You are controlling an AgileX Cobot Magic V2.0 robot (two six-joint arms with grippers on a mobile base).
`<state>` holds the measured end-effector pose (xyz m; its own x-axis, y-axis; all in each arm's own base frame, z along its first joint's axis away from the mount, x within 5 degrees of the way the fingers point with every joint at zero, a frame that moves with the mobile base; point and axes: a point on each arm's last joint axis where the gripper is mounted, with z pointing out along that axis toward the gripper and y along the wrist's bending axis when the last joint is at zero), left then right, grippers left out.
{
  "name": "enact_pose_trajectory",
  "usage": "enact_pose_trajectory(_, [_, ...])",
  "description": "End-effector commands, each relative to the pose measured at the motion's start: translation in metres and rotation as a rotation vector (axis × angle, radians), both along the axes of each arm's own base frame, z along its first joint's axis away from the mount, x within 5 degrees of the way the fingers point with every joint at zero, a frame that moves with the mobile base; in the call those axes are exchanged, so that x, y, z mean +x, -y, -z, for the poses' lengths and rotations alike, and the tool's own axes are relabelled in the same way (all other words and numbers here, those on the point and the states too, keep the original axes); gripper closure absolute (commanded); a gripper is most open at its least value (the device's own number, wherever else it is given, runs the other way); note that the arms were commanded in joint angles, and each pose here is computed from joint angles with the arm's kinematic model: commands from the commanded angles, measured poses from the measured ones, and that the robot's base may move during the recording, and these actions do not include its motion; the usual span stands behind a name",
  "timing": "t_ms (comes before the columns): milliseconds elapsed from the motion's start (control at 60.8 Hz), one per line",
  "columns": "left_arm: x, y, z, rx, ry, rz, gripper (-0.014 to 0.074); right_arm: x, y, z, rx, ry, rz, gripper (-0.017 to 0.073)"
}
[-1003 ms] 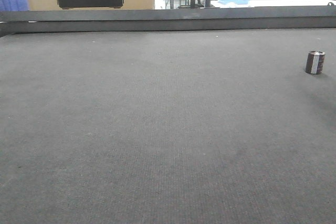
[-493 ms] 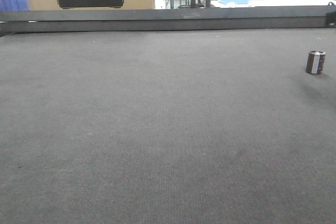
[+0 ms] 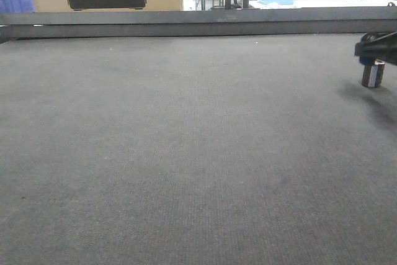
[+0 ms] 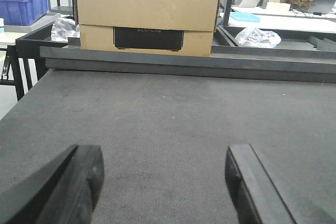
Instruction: Place cylindrical capacitor in blue bin on shelf
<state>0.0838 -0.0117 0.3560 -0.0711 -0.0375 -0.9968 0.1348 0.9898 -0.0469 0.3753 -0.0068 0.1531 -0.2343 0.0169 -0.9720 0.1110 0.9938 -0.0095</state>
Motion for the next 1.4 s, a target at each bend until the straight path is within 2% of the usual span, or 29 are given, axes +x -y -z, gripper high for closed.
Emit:
enact_pose_trajectory(0, [0.0, 0.001, -0.004, 0.0, 0.022, 0.006, 0.0202, 0.011, 0.003, 0.007, 0.003, -0.006, 0.01, -0.0009])
enact_pose_trajectory(148, [0.0, 0.001, -0.003, 0.001, 0.02, 0.006, 0.0202, 0.018, 0.003, 0.019, 0.003, -0.026, 0.01, -0.0005])
enact_pose_trajectory(230, [0.0, 0.001, -0.003, 0.001, 0.02, 0.006, 0.0202, 0.018, 0.003, 0.02, 0.002, -0.023, 0.011, 0.0055])
enact_pose_trajectory(329, [0.0, 0.001, -0.003, 0.001, 0.016, 0.006, 0.0202, 0.018, 0.003, 0.019, 0.001, -0.015, 0.011, 0.0193])
enact_pose_trajectory(493, [0.0, 0.001, -0.003, 0.002, 0.011, 0.006, 0.0202, 0.019, 0.003, 0.02, -0.001, -0.003, 0.013, 0.048])
enact_pose_trajectory(658, [0.0, 0.0, -0.002, 0.009, 0.006, 0.004, 0.0202, 0.018, 0.003, 0.005, 0.001, 0.026, 0.012, 0.0641])
enact_pose_trajectory(839, [0.003, 0.0, 0.012, 0.025, -0.052, 0.002, 0.0202, 0.007, 0.001, -0.05, 0.018, 0.078, -0.001, 0.067])
enact_pose_trajectory(1036, [0.014, 0.001, 0.047, 0.041, -0.124, -0.004, 0.0202, -0.022, -0.001, -0.117, 0.041, 0.114, -0.026, 0.067])
enact_pose_trajectory(1233, [0.041, -0.006, 0.076, 0.039, -0.06, -0.087, 0.0202, -0.059, -0.004, -0.167, 0.06, 0.12, -0.057, 0.067])
enact_pose_trajectory(1299, [0.056, -0.011, 0.086, 0.029, -0.093, -0.127, 0.0195, -0.072, -0.005, -0.181, 0.065, 0.119, -0.067, 0.067])
enact_pose_trajectory(1381, [0.075, -0.016, 0.096, 0.021, -0.13, -0.163, 0.0121, -0.086, -0.006, -0.193, 0.069, 0.116, -0.077, 0.067])
